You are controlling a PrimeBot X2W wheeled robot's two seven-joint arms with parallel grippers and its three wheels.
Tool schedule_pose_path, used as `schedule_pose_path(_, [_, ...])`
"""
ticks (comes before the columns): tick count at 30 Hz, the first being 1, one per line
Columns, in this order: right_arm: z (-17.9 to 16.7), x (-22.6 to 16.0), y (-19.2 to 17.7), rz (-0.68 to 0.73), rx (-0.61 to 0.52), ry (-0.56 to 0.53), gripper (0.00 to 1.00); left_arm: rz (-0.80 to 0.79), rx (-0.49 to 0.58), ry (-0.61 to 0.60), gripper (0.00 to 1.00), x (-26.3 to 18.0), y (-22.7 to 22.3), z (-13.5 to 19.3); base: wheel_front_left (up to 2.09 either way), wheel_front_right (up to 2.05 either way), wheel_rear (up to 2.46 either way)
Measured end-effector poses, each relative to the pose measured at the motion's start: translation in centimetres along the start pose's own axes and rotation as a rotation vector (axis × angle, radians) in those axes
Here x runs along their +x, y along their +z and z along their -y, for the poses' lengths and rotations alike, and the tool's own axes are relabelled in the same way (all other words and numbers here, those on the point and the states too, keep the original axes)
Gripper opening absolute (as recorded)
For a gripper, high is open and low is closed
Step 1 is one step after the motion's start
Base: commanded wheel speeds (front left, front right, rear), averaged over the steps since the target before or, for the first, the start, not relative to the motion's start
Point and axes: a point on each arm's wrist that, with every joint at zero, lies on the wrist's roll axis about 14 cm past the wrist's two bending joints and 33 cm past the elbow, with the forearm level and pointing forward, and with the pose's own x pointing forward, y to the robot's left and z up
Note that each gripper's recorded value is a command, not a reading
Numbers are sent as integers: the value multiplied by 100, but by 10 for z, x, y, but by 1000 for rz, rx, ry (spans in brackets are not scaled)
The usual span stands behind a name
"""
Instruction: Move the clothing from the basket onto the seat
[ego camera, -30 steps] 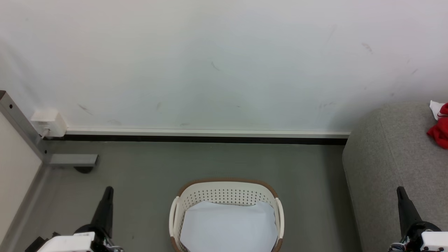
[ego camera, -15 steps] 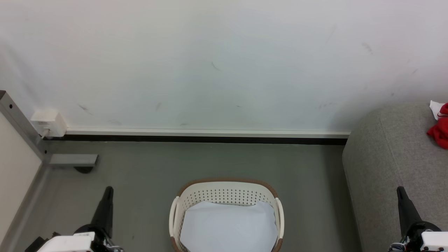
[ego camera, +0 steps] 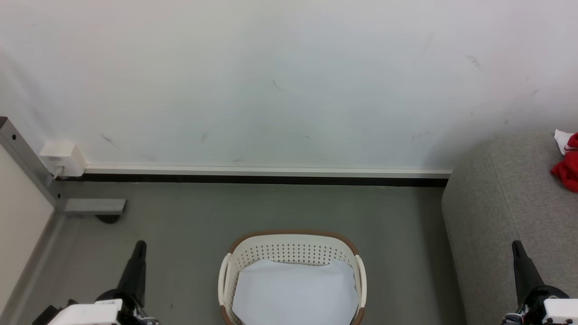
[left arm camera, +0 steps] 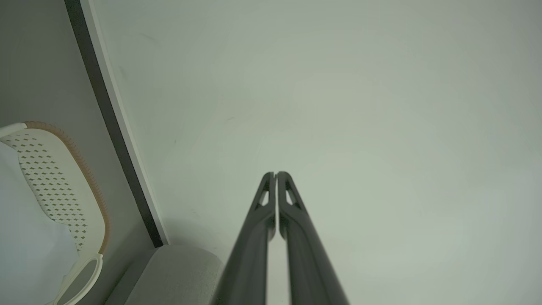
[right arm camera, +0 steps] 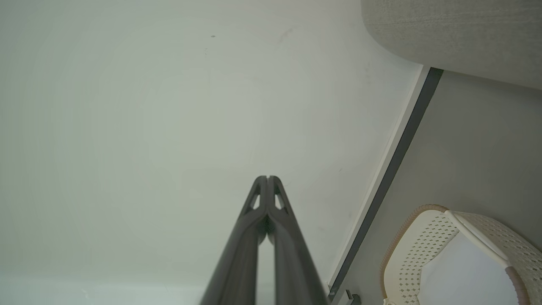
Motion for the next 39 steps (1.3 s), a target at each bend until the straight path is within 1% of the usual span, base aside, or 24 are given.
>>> schedule_pose_path(39, [0, 0, 0, 0, 0, 0, 0, 0, 0, 0, 0, 0, 0, 0, 0, 0, 0])
